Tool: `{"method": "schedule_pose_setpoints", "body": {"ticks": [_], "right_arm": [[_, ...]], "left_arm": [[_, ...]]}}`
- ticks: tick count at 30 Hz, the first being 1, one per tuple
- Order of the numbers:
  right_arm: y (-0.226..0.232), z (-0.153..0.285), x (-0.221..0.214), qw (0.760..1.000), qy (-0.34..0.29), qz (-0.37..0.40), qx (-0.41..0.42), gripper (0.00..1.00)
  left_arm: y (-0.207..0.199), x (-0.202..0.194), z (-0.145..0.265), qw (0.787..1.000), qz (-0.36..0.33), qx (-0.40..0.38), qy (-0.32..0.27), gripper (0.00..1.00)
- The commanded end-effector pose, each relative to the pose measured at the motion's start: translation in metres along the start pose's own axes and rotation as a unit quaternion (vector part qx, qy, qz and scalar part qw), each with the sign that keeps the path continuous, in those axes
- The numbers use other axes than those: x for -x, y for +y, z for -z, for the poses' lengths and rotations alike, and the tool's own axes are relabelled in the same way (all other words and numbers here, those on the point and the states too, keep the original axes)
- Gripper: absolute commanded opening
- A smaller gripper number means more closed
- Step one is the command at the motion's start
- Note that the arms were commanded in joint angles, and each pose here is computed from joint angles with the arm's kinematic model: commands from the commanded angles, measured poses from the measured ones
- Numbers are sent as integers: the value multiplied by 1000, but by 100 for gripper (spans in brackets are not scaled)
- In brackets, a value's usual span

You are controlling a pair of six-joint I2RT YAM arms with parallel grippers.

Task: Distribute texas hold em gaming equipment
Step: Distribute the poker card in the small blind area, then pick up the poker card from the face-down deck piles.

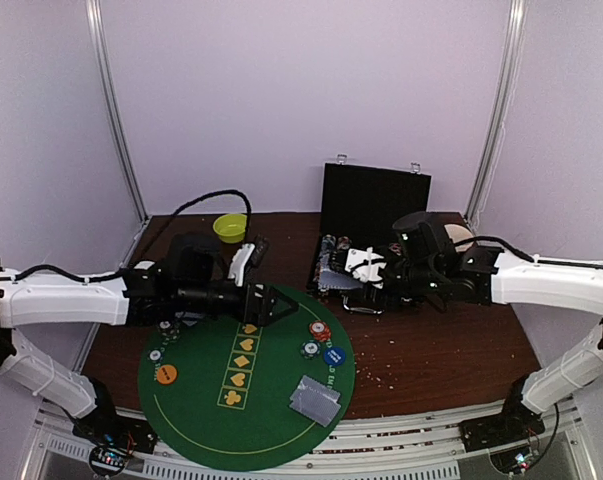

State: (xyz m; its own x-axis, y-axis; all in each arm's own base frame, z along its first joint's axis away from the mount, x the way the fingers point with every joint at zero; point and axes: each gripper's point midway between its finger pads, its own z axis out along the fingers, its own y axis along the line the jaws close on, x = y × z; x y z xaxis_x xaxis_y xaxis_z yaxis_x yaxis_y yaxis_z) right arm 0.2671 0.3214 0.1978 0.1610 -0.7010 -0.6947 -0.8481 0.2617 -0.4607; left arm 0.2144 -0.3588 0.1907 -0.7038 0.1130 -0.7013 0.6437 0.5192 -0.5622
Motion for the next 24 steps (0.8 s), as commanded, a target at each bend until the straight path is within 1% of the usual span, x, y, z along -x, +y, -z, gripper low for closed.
{"method": "schedule_pose_setpoints", "body": {"ticks": [1,4,9,12,16,22,24], "right_arm": [[2,-7,25,1000,-23,10,4,48],[6,-12,37,999,-38,12,16,48],[12,-18,54,998,-54,21,31,48],[16,-20,57,997,-54,27,39,48],[21,-20,59,997,-60,30,45,48],[25,-25,59,996,-62,32,48,48],[25,-27,59,996,-62,34,48,48]], "left_arm": [[-34,51,15,993,-91,-32,-72,91],[-36,62,11,991,-93,-42,-83,96],[-14,61,-9,995,-80,-25,-62,98],[-3,66,-12,995,-61,-18,-75,97],[5,72,-14,995,-39,-24,-93,93],[-13,73,-22,992,-51,-78,-80,91],[-14,73,-25,993,-51,-80,-77,90]]}}
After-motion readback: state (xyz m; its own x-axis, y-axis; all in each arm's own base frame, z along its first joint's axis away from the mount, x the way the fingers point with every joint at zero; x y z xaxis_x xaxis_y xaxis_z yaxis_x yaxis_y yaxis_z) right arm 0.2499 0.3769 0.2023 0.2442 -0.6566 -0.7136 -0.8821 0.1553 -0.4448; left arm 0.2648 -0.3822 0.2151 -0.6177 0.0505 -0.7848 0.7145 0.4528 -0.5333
